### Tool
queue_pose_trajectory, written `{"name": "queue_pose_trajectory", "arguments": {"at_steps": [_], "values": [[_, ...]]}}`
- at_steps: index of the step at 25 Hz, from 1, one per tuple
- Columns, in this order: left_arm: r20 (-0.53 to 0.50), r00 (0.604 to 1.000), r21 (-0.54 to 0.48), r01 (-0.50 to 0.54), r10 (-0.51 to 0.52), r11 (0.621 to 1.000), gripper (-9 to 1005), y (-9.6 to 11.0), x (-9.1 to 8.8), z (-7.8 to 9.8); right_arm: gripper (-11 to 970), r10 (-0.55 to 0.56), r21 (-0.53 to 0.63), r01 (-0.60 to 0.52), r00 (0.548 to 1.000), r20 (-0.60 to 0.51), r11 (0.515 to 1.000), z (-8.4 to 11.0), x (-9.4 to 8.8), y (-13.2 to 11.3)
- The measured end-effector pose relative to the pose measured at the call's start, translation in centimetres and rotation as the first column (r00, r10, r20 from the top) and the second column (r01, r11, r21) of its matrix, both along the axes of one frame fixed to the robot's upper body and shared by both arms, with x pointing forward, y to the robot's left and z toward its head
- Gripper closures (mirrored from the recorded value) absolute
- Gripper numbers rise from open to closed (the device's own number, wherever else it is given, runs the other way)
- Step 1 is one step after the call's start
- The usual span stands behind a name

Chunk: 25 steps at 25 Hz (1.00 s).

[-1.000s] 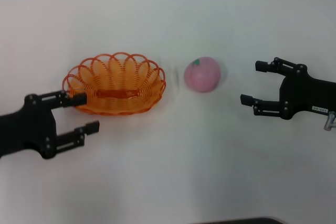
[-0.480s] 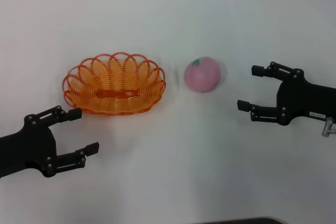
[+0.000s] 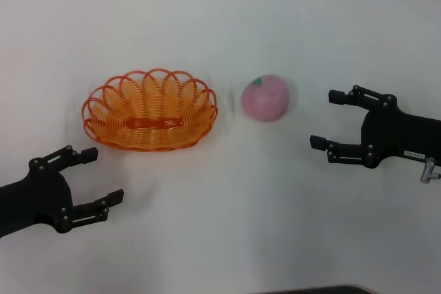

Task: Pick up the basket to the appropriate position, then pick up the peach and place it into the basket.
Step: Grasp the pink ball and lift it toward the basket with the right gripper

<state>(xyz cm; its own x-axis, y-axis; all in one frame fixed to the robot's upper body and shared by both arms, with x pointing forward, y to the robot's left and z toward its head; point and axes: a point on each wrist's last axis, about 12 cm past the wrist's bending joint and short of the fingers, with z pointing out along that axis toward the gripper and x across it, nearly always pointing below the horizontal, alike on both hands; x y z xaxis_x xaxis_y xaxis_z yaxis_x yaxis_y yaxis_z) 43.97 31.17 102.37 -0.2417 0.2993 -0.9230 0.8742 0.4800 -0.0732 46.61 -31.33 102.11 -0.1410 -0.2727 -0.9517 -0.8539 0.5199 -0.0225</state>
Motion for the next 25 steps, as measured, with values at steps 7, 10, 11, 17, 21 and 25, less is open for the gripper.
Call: {"name": "queue_pose_trajectory", "arguments": {"at_steps": [7, 10, 11, 17, 21, 25], "values": [[-0.035, 0.999, -0.010, -0.025, 0.024, 1.000, 132, 0.3, 0.0, 0.0, 36, -0.024, 0.046, 0.027, 0.998, -0.055, 0.999, 0.3, 0.1, -0.2], [-0.039, 0.999, -0.011, -0.025, 0.025, 1.000, 132, 0.3, 0.0, 0.1, 36, -0.037, 0.086, 0.048, 0.992, -0.124, 0.995, 0.9, 0.5, -0.7], [-0.040, 0.999, -0.009, -0.026, 0.026, 1.000, 132, 0.3, 0.0, 0.1, 36, -0.040, 0.098, 0.054, 0.989, -0.144, 0.994, 1.2, 0.6, -0.9], [-0.044, 0.999, -0.005, -0.032, 0.031, 0.999, 132, 0.5, 0.2, 0.2, 36, -0.074, 0.134, 0.119, 0.950, -0.304, 0.984, 4.0, 1.9, -2.6], [-0.046, 0.998, -0.003, -0.034, 0.034, 0.999, 133, 0.7, 0.4, 0.5, 36, -0.085, 0.105, 0.149, 0.885, -0.457, 0.983, 6.0, 3.4, -3.0], [-0.041, 0.999, 0.001, -0.031, 0.031, 1.000, 133, 0.7, 0.5, 0.6, 36, -0.124, 0.040, 0.177, 0.818, -0.562, 0.983, 8.2, 5.1, -3.0]]}}
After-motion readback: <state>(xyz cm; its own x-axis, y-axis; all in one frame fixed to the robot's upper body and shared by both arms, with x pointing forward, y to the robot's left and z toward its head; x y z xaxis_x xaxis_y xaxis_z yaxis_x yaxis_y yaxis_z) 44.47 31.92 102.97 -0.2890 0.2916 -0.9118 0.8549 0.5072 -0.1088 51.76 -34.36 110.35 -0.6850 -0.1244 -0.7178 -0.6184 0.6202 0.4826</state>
